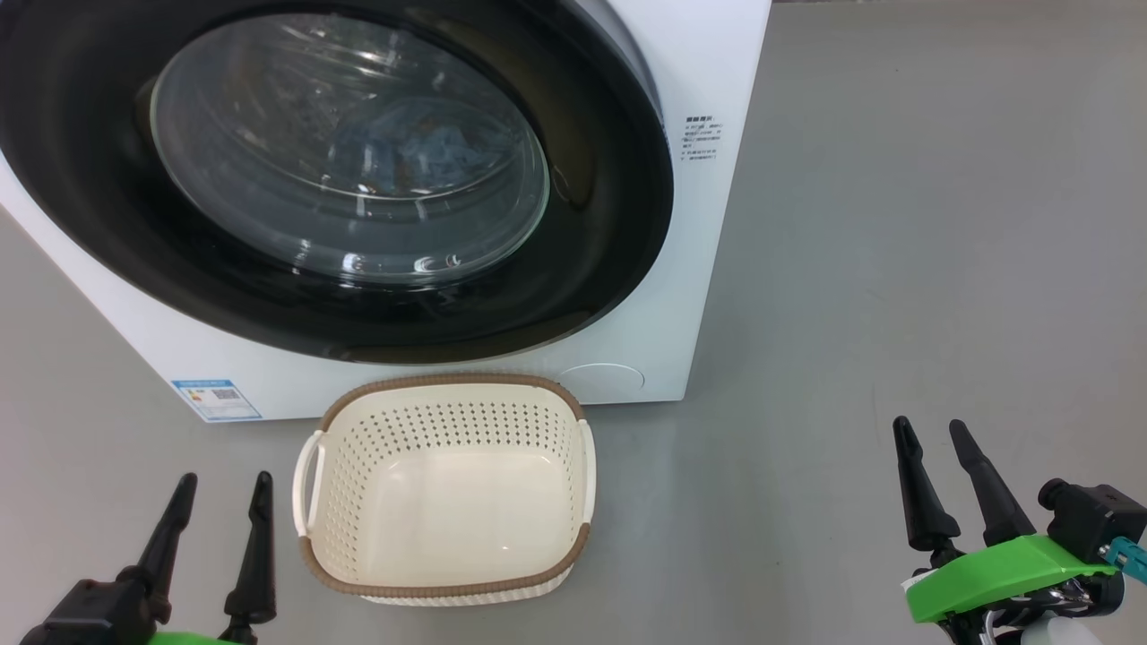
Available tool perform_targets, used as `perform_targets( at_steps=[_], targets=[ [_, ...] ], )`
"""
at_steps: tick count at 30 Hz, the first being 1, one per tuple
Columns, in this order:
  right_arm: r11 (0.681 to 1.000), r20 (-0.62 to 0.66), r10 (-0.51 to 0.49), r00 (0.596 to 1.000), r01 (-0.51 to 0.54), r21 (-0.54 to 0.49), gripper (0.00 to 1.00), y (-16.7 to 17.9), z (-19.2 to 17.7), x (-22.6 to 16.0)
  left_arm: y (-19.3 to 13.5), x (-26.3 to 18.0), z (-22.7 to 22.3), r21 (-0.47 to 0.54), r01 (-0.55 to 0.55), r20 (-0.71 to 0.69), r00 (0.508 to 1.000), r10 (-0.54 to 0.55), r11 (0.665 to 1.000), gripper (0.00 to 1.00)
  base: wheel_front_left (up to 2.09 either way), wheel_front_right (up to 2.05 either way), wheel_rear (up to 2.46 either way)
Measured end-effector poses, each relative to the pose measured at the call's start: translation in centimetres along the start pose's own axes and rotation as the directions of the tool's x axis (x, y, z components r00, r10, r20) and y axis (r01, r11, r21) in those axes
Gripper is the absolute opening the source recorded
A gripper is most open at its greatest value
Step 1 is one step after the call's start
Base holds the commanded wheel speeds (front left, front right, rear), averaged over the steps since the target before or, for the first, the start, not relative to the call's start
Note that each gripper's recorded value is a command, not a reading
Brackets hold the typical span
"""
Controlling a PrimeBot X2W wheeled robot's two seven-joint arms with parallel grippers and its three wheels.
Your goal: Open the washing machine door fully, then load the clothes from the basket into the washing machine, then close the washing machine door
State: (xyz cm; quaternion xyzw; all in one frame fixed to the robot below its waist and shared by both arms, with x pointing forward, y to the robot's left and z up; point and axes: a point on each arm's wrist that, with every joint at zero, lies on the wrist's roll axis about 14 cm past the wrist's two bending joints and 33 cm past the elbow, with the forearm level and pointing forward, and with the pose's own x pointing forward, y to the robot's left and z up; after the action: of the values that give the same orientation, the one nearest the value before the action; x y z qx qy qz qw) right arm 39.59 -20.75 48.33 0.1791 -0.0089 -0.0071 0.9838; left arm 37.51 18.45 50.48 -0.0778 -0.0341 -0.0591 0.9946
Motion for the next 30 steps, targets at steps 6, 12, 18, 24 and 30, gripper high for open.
perform_targets(
  at_steps=[6, 12, 18, 24, 30],
  targets=[
    [1.0, 0.0, 0.002, 1.0, -0.002, 0.001, 1.0, 0.1, 0.0, 0.0, 0.0, 0.0, 0.1, -0.001, -0.002, 0.002, 1.0, 0.002, 1.0, 1.0, 0.0, 0.0, 0.0],
    [1.0, 0.0, 0.0, 1.0, 0.0, 0.002, 0.0, 0.0, 0.0, -0.1, 0.0, -0.1, 0.0, 0.003, -0.002, 0.001, 1.0, 0.002, 1.0, 0.0, 0.0, 0.0, 0.0],
    [0.999, -0.092, -0.042, 0.995, 0.044, 0.025, 0.0, -0.7, -3.2, -1.4, -1.0, -1.0, -2.9, -0.051, -0.017, -0.082, 0.997, 0.012, 0.999, 0.0, 0.0, 0.0, 0.0],
    [0.995, -0.145, -0.071, 0.987, 0.081, 0.064, 0.0, -1.1, -4.8, -2.6, -1.5, -1.8, -4.4, -0.118, -0.041, -0.129, 0.991, 0.026, 0.992, 0.0, 0.0, 0.0, 0.0],
    [0.988, -0.15, -0.081, 0.985, 0.1, 0.119, 0.0, -1.2, -4.7, -2.5, -1.2, -1.9, -4.5, -0.177, -0.066, -0.138, 0.99, 0.042, 0.982, 0.0, 0.0, 0.0, 0.0]
  ],
)
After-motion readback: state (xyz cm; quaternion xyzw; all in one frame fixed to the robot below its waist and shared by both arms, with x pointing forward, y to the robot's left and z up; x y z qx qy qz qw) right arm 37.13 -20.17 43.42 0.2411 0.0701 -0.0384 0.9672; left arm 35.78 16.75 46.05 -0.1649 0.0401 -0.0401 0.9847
